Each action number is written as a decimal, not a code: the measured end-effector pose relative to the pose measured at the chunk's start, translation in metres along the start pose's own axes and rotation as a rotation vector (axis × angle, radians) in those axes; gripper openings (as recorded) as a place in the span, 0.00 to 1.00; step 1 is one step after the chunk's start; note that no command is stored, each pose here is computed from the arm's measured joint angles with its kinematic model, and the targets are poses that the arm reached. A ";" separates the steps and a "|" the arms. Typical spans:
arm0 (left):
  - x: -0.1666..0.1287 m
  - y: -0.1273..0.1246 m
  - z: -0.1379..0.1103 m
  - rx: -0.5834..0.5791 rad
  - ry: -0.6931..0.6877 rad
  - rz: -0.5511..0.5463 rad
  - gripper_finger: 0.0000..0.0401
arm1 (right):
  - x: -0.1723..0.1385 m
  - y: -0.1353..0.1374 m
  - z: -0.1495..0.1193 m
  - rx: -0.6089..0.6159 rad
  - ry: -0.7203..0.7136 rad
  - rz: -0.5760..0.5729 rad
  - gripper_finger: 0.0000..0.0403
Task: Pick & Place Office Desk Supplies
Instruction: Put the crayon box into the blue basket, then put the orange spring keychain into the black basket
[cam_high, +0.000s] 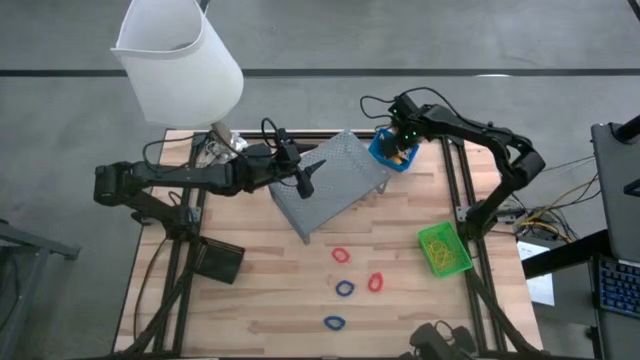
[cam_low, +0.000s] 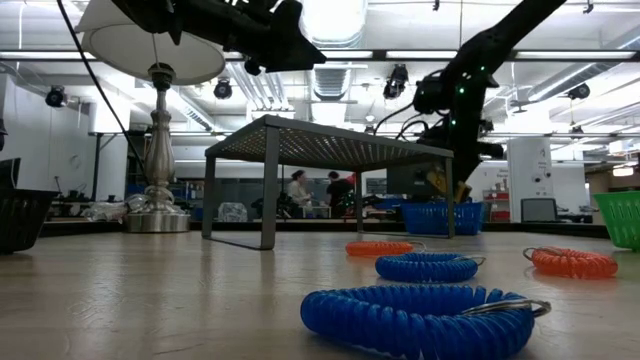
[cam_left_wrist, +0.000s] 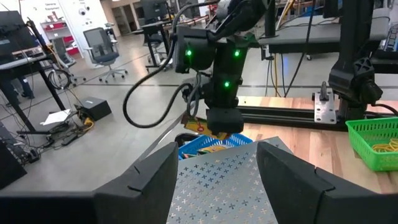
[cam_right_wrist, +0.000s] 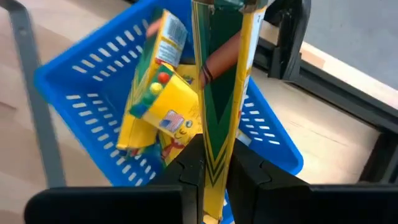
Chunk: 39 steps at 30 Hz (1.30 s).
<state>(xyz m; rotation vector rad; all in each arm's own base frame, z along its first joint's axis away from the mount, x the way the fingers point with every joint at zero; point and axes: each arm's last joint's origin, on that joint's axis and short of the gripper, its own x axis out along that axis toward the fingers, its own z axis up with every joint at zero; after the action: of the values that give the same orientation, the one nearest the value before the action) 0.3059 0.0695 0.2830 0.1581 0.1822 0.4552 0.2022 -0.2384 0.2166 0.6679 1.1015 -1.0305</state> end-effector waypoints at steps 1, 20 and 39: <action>0.000 0.000 0.000 0.000 0.000 0.000 0.55 | 0.002 0.000 0.000 -0.005 0.009 0.001 0.09; 0.000 0.000 0.000 0.001 0.003 0.000 0.54 | 0.012 0.003 -0.001 -0.121 0.049 0.056 0.17; 0.000 0.000 0.000 0.001 0.003 0.000 0.54 | 0.011 0.004 -0.005 -0.147 0.084 0.053 0.37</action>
<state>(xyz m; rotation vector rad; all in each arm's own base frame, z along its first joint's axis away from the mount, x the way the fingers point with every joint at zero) 0.3059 0.0695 0.2827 0.1580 0.1852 0.4551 0.2054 -0.2365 0.2046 0.6231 1.2137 -0.8739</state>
